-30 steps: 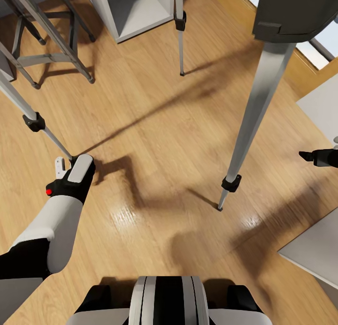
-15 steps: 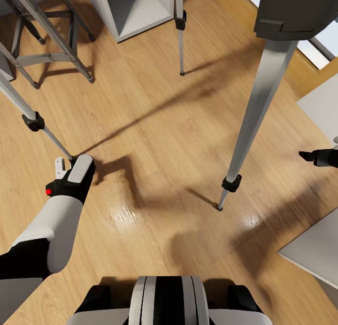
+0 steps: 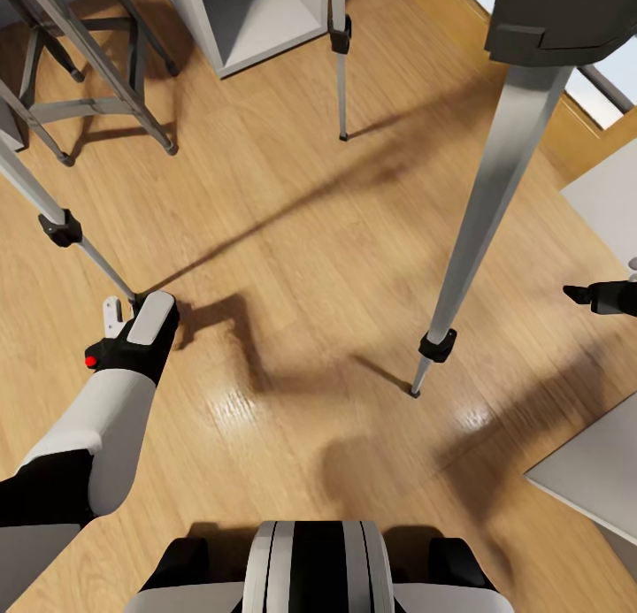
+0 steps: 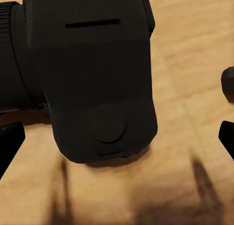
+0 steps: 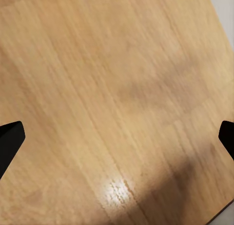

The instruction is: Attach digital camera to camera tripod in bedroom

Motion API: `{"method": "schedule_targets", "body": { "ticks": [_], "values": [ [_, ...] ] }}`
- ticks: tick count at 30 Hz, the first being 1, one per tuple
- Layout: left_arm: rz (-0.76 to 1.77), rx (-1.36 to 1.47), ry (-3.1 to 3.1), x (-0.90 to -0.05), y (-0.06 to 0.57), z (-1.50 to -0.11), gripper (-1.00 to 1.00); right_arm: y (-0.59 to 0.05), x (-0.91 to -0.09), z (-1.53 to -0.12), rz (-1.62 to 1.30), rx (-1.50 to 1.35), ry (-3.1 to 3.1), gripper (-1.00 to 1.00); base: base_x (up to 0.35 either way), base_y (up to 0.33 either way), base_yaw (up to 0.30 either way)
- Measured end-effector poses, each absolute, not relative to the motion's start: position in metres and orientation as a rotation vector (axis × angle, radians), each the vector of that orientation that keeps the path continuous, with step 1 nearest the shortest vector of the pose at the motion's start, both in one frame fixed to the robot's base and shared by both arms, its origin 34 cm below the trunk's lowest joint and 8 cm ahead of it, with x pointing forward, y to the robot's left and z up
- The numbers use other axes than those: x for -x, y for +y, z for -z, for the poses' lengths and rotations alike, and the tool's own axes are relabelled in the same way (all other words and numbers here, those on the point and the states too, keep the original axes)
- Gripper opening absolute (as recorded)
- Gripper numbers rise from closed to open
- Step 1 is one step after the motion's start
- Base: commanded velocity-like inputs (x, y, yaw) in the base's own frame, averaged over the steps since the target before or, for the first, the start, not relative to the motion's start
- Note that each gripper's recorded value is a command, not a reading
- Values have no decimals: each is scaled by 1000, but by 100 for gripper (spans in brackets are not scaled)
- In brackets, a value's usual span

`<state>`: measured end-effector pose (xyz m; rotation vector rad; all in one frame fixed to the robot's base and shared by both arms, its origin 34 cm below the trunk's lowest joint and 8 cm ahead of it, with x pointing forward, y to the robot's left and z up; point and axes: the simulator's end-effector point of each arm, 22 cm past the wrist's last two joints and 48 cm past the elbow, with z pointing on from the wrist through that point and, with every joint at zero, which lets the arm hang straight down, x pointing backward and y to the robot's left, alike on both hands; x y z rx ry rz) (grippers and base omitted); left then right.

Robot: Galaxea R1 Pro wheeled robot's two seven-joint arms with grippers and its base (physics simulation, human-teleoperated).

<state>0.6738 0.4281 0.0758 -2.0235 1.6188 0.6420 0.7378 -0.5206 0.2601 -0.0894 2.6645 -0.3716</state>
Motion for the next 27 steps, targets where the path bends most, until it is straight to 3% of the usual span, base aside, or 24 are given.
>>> {"method": "schedule_targets", "body": {
  "ticks": [27],
  "values": [
    [-652, 2024, 1623, -670, 429, -68, 100, -521, -737, -253, 372, 91, 2670, 100, 0, 0, 0]
  ]
}}
